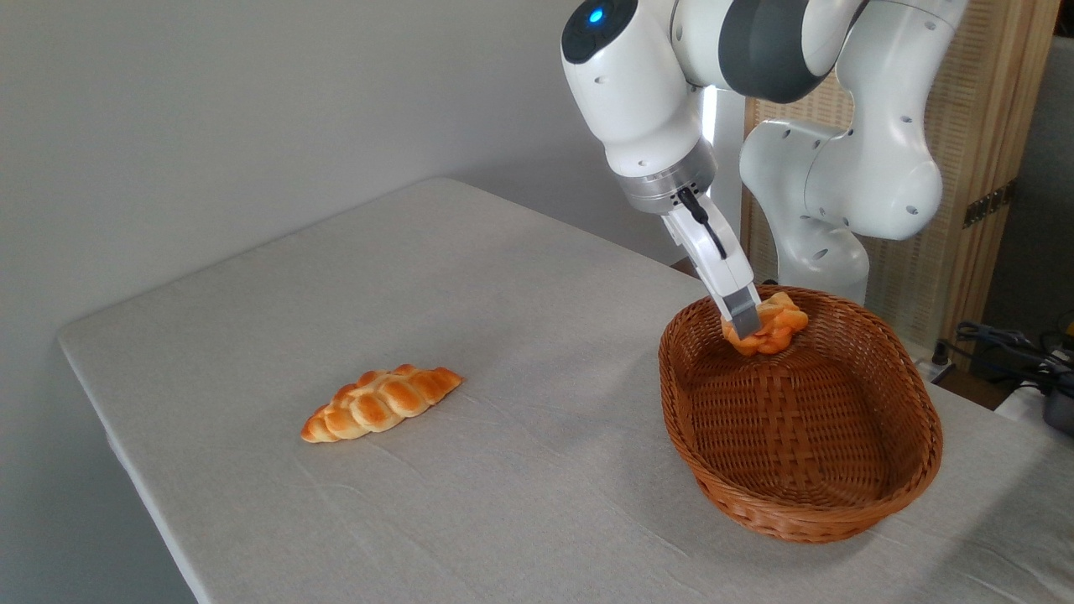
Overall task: Put bread into the basket
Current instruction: 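Lower the roll into the basket and open the gripper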
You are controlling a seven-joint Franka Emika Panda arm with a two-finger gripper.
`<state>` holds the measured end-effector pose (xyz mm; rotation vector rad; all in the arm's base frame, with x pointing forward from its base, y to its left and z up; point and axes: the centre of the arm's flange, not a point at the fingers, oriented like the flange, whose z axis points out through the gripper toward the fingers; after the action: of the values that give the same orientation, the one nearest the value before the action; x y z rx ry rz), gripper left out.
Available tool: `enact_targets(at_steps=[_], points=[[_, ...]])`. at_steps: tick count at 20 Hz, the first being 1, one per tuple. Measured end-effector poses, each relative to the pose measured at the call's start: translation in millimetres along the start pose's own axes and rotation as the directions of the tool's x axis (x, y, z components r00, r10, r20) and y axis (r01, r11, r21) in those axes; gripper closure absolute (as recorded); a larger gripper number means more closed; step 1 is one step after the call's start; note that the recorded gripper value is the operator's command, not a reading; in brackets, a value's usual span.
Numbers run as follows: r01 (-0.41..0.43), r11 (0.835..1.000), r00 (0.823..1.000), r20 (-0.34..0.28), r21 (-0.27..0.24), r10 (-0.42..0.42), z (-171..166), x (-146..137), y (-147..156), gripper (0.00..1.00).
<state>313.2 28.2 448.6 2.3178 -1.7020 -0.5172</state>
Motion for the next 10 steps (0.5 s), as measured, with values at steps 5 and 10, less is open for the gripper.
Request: enact_targets(at_steps=[5, 10], points=[[0.004, 1.000, 0.999, -0.033, -0.012, -0.004, 0, 4, 1, 0.00], [0.060, 0.998, 0.995, -0.079, -0.018, -0.061, -5, 13, 3, 0.00]])
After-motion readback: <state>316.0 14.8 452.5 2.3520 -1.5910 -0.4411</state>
